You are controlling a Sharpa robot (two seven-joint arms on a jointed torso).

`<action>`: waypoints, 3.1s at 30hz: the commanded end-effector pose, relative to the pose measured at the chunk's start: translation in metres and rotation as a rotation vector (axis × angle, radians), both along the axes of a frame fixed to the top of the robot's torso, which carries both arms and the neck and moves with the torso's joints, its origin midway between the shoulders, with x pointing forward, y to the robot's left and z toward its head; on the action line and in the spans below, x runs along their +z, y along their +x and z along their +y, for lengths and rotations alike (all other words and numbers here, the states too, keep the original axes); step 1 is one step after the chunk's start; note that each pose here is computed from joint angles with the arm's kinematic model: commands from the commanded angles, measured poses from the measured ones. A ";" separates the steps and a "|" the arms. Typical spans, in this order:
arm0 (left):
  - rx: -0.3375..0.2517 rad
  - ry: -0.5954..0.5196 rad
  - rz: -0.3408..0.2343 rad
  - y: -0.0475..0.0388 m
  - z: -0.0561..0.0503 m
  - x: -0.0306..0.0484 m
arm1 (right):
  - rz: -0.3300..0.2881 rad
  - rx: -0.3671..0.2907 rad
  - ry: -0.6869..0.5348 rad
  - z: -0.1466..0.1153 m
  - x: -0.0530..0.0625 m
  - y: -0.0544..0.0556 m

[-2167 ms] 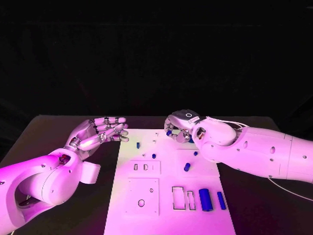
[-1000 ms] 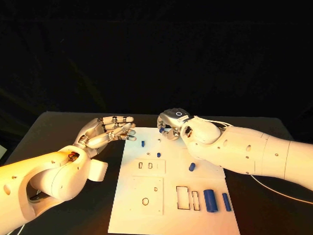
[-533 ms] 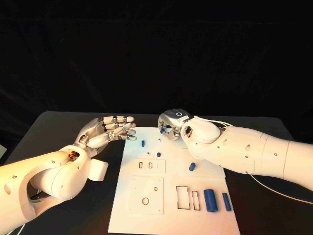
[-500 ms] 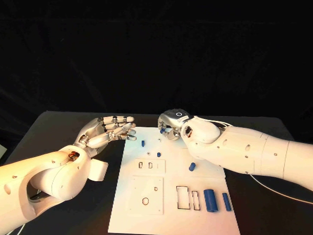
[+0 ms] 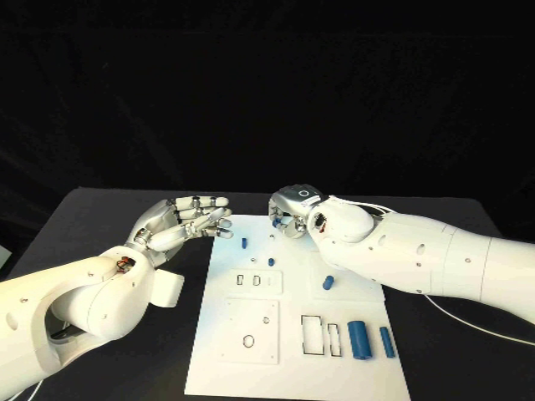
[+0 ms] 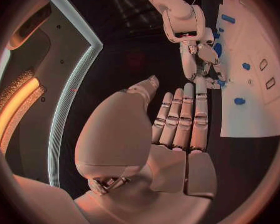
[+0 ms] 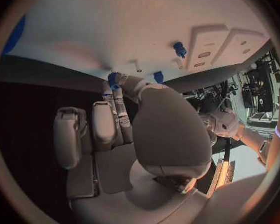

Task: Assemble the parts on the task board

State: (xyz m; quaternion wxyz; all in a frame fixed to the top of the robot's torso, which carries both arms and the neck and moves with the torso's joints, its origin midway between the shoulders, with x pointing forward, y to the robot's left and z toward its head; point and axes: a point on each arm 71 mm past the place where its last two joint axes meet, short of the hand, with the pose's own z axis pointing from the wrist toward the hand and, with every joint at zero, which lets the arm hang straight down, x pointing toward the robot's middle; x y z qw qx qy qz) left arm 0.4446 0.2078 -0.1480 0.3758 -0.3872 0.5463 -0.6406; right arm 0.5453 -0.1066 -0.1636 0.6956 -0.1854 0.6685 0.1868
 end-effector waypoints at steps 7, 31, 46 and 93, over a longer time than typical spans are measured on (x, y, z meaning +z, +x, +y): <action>-0.011 -0.010 -0.004 -0.0002 -0.001 0.0015 | 0.003 -0.002 0.032 -0.002 0.000 0.001; -0.007 -0.004 -0.009 0.0028 0.010 0.0004 | 0.091 -0.175 0.264 -0.117 0.027 -0.020; -0.015 0.002 -0.006 0.0051 0.009 -0.0011 | 0.212 -0.348 0.232 -0.154 0.011 -0.010; -0.015 0.008 0.017 0.0082 0.010 -0.0044 | 0.284 -0.352 0.269 -0.141 -0.012 -0.012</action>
